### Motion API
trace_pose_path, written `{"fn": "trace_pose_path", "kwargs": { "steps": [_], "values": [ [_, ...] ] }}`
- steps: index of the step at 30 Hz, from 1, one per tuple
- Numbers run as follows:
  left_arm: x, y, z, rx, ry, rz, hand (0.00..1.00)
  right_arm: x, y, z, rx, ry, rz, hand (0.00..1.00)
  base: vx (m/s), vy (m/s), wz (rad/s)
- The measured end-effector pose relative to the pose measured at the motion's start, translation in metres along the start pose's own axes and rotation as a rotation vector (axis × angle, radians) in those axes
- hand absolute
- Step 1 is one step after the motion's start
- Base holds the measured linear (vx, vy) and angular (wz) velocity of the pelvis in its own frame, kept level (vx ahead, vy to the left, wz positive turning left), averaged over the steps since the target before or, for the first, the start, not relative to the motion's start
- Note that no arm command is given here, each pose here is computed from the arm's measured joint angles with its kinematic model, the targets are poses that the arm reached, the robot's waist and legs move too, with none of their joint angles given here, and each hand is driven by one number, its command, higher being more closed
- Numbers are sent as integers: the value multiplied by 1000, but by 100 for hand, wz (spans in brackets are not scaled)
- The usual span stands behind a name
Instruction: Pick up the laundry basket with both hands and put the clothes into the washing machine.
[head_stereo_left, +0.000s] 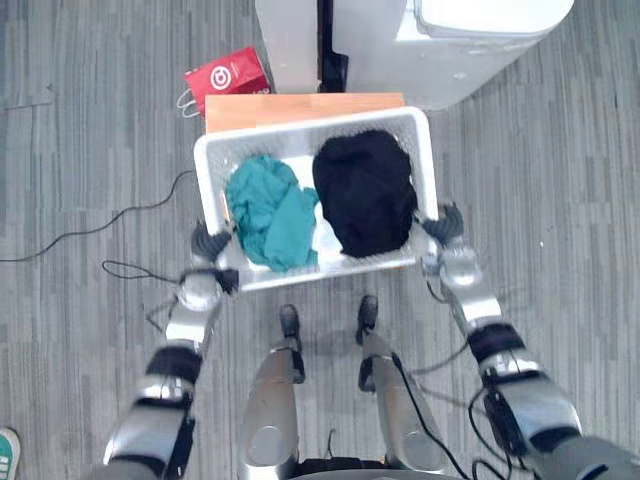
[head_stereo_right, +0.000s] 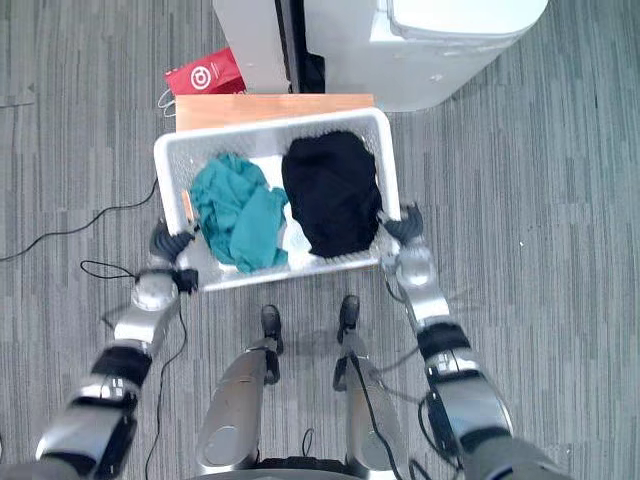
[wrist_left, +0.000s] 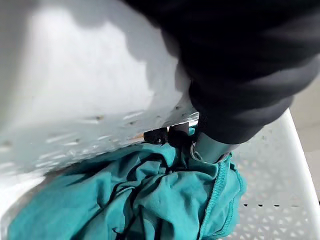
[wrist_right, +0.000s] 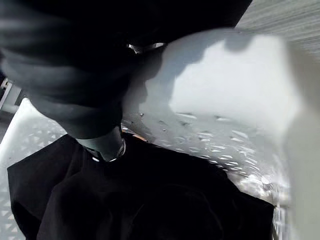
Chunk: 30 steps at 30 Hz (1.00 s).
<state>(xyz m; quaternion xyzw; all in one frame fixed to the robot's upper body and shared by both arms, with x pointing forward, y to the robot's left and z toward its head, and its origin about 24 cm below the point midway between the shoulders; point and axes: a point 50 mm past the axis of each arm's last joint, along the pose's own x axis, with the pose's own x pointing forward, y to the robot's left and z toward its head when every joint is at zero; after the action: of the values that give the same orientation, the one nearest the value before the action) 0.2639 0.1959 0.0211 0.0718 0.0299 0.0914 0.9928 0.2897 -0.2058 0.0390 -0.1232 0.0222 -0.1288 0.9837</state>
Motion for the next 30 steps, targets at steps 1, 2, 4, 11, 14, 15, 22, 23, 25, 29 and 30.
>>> {"fn": "trace_pose_path", "kwargs": {
  "steps": [1,2,4,11,14,15,22,23,25,29,30],
  "values": [
    [-6,-1,-2,-1,4,-14,100,-6,-2,-3,6,3,-6,100,93,9,-11],
    [-16,-4,-4,-5,5,-44,100,-17,-8,-7,15,6,-17,100,97,15,-22],
    [-27,-7,-5,-4,3,-76,100,-32,-15,-13,27,18,-28,100,79,17,-36],
    [-43,-3,-11,3,25,-102,100,-58,-17,-22,34,36,-25,100,-8,28,-106],
    [-45,0,-15,12,55,-106,100,-59,-16,-29,34,68,-12,100,-15,10,-181],
    [-45,0,-16,7,67,-103,100,-56,-15,-31,33,81,-2,100,65,-61,-160],
    [-57,4,-29,-20,128,-77,100,-57,-14,-36,6,103,50,100,179,-182,-176],
    [-64,2,-37,-39,164,-71,100,-56,-17,-35,-10,102,56,100,216,-5,-205],
    [-71,-7,-43,-88,200,-62,100,-54,-20,-35,-24,110,59,100,255,85,-206],
    [-76,-9,-49,-108,231,-57,100,-51,-22,-33,-49,103,74,100,299,142,-142],
    [-76,-9,-48,-111,227,-54,100,-49,-23,-31,-54,94,72,100,287,181,-152]
  ]
}}
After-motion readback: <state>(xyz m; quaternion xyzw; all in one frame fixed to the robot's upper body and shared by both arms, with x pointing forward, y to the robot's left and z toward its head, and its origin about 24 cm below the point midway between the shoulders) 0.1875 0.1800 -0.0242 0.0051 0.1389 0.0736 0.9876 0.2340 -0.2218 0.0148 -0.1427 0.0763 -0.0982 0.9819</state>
